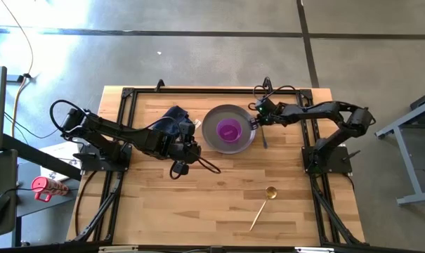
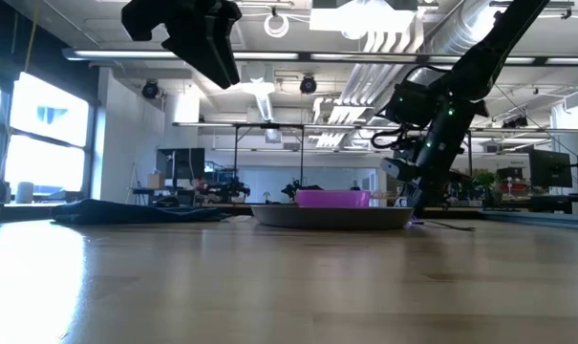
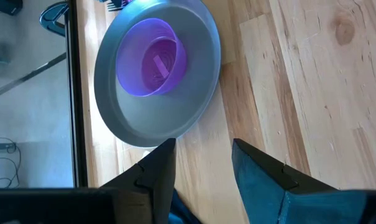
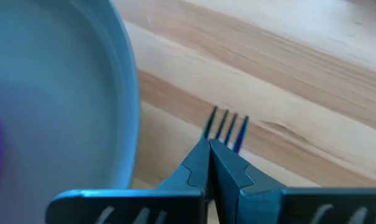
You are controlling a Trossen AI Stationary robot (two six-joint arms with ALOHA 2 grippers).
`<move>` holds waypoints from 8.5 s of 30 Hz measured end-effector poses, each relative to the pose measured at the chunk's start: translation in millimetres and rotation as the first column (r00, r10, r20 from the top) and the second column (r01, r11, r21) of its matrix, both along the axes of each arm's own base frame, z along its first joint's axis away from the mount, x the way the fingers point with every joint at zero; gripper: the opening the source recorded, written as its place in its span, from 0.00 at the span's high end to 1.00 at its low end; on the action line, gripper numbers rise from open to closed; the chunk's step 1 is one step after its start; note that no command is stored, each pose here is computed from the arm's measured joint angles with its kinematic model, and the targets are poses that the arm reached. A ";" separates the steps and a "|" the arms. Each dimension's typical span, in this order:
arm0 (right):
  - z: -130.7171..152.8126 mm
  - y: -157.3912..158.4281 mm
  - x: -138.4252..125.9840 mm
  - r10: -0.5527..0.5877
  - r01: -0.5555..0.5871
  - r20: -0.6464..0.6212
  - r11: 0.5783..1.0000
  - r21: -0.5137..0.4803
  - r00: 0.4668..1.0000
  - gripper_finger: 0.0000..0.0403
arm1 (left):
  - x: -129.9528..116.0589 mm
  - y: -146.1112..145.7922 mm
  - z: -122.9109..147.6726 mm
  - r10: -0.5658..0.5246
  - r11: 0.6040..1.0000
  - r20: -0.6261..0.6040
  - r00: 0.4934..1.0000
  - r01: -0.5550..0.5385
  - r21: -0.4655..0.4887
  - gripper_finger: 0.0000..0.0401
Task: Set table place
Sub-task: Put the blue fork to the right of the gray plate, then put the golden spoon into the purple bowl
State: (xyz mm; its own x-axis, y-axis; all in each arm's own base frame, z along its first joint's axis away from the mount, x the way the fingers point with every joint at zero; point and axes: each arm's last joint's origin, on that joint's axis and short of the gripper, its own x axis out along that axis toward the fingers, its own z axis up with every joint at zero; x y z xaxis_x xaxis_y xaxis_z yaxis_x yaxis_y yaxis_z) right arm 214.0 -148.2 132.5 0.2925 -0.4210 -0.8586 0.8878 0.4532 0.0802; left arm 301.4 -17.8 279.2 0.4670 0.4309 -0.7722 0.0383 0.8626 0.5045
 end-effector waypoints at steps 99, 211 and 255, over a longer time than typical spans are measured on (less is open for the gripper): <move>-10.2 251.3 -43.6 0.324 -0.343 0.150 0.700 0.626 0.934 0.60 | 4.5 -0.9 2.4 0.097 0.992 0.104 0.990 -0.088 -0.091 0.64; 281.3 160.7 -4.9 0.485 -0.479 -0.050 0.835 -0.271 0.873 0.58 | 43.3 141.2 25.5 0.240 0.930 -0.172 0.955 -0.277 -0.243 0.98; 314.8 151.6 -56.8 0.338 -0.333 -0.038 0.889 -0.313 0.940 0.58 | 97.4 194.2 -75.9 0.084 0.974 -0.640 0.764 -0.199 -0.110 0.99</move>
State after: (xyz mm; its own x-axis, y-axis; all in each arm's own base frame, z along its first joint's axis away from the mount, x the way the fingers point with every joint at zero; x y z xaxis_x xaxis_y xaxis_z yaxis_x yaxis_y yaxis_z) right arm 157.2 3.3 447.3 0.4768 -0.5393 -0.6941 0.6781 0.7282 -0.1000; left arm 398.8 176.4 203.2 -0.2035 0.2958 -0.9333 0.1674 0.9497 0.2645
